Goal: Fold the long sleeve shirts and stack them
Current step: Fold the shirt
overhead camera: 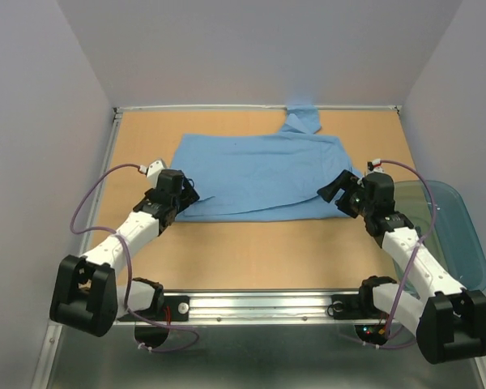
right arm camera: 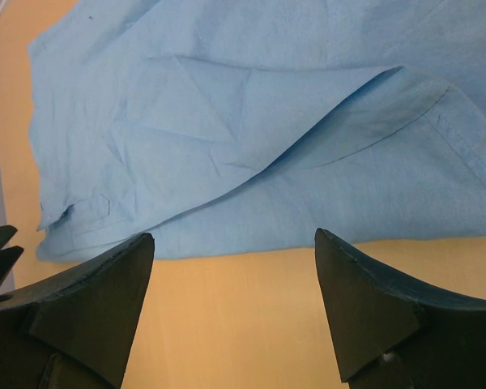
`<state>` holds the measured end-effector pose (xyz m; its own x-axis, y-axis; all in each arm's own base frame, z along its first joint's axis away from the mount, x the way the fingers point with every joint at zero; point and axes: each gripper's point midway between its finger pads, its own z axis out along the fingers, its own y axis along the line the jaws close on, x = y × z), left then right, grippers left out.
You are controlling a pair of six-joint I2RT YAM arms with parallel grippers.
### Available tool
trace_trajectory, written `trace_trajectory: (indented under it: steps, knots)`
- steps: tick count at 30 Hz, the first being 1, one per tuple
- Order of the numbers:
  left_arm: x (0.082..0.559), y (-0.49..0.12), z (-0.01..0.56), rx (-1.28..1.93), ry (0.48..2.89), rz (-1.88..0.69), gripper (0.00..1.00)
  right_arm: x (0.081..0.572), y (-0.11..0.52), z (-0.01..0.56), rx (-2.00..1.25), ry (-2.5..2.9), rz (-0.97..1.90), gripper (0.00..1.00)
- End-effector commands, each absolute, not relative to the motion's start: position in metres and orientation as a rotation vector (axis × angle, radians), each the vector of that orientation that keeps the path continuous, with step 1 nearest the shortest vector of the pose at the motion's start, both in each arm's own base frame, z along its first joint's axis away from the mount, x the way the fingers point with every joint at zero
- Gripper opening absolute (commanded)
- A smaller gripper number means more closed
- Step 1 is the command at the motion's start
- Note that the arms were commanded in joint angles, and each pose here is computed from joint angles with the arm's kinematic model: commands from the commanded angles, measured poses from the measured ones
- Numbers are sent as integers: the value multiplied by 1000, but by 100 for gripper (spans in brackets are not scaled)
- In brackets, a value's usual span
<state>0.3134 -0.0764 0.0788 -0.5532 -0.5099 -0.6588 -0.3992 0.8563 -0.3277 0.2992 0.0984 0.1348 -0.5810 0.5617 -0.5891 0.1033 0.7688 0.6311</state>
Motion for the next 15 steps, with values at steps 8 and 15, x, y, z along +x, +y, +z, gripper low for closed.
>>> trace_trajectory:
  steps: [8,15]
  knots:
    - [340,-116,200,-479,2012,-409,90,351,122,182,431,2049,849,84]
    - [372,-159,150,-473,2112,-469,88,397,147,192,423,1952,986,83]
